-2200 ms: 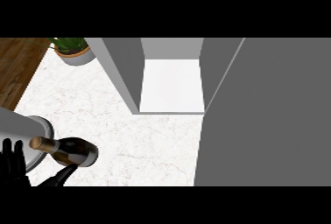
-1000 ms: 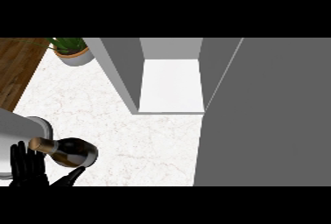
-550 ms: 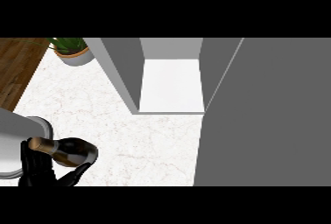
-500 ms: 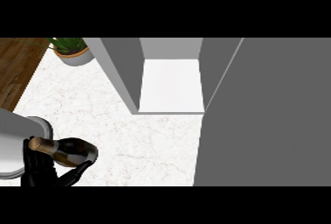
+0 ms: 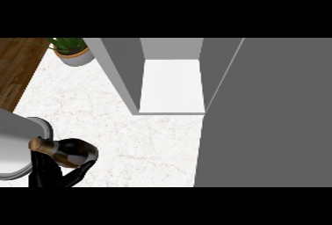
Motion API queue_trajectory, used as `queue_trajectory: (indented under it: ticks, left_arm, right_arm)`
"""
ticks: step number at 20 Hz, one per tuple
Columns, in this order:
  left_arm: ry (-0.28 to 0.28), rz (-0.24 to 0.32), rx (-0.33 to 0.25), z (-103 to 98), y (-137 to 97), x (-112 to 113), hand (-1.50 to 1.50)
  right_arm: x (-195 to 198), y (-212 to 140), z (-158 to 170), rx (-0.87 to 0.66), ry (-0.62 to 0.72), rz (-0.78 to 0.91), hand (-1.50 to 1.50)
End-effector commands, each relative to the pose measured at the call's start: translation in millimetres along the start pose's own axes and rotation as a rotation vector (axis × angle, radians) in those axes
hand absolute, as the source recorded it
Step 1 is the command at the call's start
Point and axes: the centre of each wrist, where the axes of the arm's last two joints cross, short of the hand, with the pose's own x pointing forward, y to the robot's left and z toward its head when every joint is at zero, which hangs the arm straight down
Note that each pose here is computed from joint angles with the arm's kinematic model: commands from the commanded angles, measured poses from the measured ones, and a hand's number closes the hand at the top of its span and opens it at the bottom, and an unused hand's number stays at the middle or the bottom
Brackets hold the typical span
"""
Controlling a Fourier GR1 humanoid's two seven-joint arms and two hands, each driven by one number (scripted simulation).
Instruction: Pick up the wine, place it into the cabinet and close the cabinet
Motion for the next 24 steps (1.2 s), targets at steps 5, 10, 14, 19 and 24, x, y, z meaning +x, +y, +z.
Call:
queue_trajectory:
  ticks: [5, 10, 14, 19, 24]
  left_arm:
    - [-0.006, 0.033, -0.020, -2.5, -18.4, -17.5, -1.50]
    - [-0.037, 0.103, -0.014, -15.1, -12.6, -27.1, -1.50]
    - [-0.003, 0.130, -0.109, -11.4, -15.3, -29.1, 1.50]
    - [-0.033, 0.062, -0.170, -27.9, -27.6, -29.4, 1.50]
    - [-0.117, -0.124, -0.259, -20.9, -20.4, -30.2, 1.50]
  right_arm:
    - [25.0, -1.6, 18.8, 0.022, -0.073, -0.034, -1.50]
    - [10.8, -8.9, 14.8, 0.028, -0.038, -0.026, -1.50]
    - [32.6, -1.6, 29.8, 0.035, -0.059, -0.045, -1.50]
    - [23.7, 0.3, 15.8, 0.027, -0.059, -0.041, -1.50]
    - [12.1, -9.0, 18.6, 0.022, -0.072, -0.025, -1.50]
